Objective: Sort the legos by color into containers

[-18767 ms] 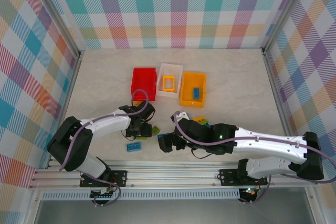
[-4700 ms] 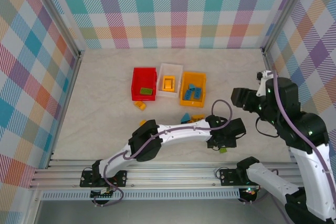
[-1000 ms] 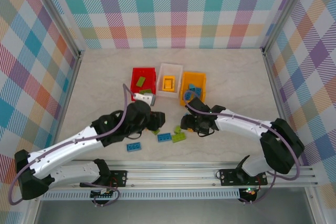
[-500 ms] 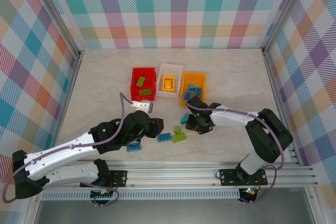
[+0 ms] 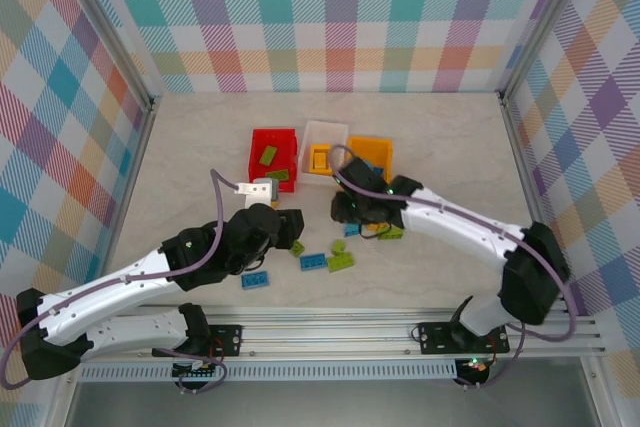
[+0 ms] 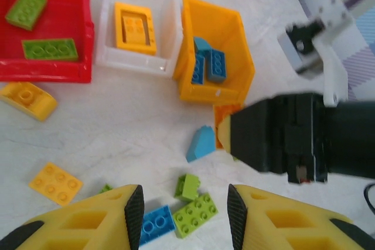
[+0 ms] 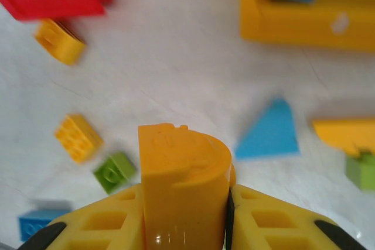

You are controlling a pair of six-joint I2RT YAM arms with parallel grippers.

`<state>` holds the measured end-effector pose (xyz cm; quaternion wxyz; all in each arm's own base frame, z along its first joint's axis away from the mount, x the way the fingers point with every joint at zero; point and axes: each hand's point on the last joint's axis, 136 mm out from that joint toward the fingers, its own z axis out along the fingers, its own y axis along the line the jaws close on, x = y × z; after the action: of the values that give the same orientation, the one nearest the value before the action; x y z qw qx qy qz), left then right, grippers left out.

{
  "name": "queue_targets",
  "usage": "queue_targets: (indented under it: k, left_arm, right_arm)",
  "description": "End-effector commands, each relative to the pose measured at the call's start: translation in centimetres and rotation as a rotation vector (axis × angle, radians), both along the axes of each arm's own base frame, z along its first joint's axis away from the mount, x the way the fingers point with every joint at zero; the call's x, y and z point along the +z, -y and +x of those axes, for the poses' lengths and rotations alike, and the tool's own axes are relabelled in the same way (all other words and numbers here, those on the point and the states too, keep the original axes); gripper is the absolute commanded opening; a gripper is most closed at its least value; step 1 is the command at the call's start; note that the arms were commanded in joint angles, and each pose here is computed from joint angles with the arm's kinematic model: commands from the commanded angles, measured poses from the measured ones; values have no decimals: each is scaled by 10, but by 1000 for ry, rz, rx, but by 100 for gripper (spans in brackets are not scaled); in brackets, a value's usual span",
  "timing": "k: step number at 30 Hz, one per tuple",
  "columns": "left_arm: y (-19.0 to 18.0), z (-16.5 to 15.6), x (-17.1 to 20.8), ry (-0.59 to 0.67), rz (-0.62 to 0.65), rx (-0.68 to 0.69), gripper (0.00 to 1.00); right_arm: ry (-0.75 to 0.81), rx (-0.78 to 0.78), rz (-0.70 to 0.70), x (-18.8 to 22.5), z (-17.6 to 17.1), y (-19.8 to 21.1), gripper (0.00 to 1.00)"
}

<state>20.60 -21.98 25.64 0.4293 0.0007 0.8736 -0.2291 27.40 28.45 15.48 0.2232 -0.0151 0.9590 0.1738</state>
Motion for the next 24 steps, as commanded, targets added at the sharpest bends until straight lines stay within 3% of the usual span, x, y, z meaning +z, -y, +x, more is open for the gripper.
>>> queue_targets:
  k: [1,7,13,20,24]
  left_arm:
    - [-9,6,18,46,6,61,44]
    - [-3,10,19,57,30,64,44]
    - [10,19,24,74,80,46,45]
    - [21,25,20,63,109,29,45]
    - [20,25,13,50,122,29,46]
  right_arm:
    - [32,38,-60,4,39,-15,28]
    - [16,2,-10,6,126,-34,28]
    - [-8,5,11,-13,187,-47,29]
    - [-68,17,25,-37,218,-60,41]
    - [-44,22,36,-21,215,-61,51]
